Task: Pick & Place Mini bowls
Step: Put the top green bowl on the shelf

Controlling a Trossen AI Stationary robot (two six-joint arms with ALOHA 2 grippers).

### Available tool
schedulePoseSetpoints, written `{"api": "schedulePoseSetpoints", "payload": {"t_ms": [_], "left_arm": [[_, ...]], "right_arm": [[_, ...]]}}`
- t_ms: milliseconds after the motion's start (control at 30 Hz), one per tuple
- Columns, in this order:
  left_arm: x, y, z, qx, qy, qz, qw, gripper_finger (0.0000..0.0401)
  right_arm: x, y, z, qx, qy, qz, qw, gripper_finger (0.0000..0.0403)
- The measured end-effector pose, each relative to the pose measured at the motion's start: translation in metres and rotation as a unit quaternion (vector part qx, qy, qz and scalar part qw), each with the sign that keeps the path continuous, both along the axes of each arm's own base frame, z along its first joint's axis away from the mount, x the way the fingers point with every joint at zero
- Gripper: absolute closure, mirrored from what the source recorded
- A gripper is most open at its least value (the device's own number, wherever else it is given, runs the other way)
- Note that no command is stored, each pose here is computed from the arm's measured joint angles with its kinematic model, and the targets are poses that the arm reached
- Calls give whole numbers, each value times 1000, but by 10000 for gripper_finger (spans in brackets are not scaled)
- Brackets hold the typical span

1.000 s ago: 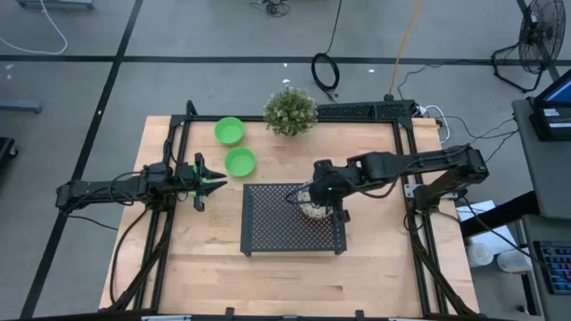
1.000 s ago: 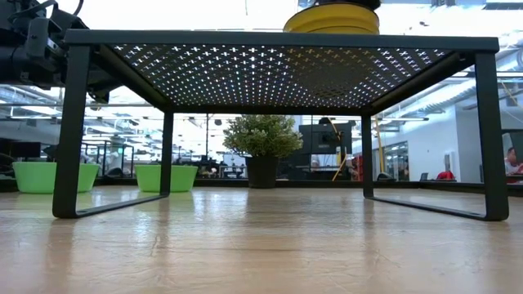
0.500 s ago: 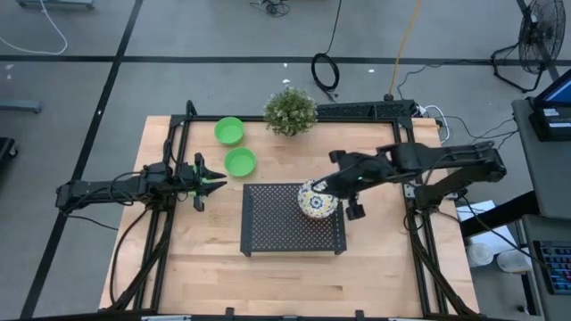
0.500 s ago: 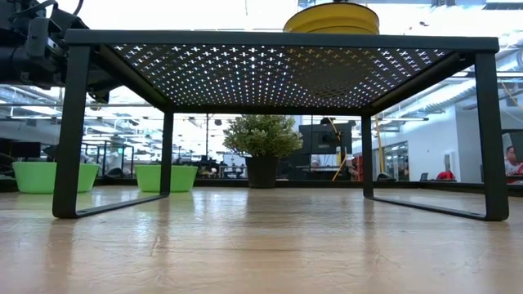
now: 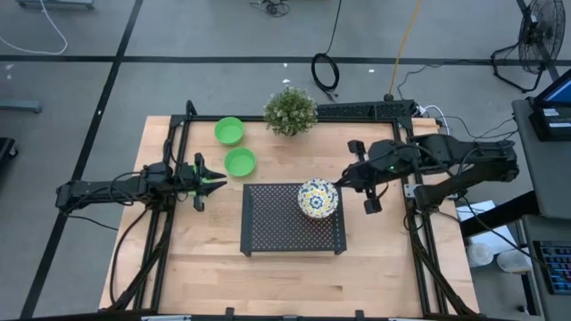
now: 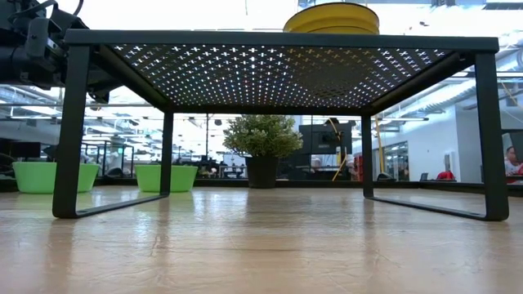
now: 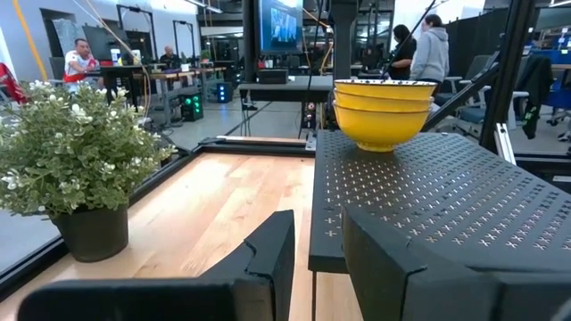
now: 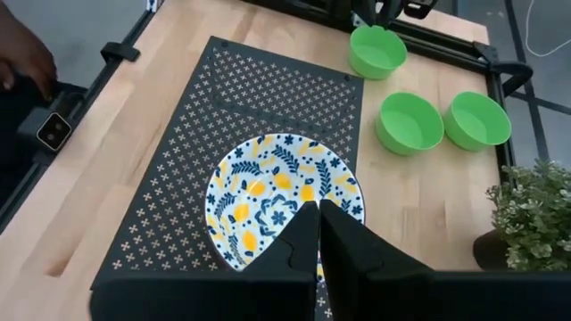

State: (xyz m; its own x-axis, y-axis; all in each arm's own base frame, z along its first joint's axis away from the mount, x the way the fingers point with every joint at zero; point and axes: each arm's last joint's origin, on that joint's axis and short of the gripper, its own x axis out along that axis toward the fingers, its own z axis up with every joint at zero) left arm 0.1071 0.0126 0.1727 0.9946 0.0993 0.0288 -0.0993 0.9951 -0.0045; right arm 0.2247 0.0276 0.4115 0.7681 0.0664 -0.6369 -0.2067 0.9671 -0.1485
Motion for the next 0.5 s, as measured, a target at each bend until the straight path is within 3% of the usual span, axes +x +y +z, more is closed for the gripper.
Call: {"api": "schedulePoseSetpoints", "payload": {"t_ms": [200,500], "left_arm": [[0,0,0,0,0,0,1000,302],[0,0,0,0,0,0,1000,302]], "right_arm": [[-1,0,-1,0,-2,0,1000,403],[-9,-6,-45,-45,-17,-18,999,403]]}}
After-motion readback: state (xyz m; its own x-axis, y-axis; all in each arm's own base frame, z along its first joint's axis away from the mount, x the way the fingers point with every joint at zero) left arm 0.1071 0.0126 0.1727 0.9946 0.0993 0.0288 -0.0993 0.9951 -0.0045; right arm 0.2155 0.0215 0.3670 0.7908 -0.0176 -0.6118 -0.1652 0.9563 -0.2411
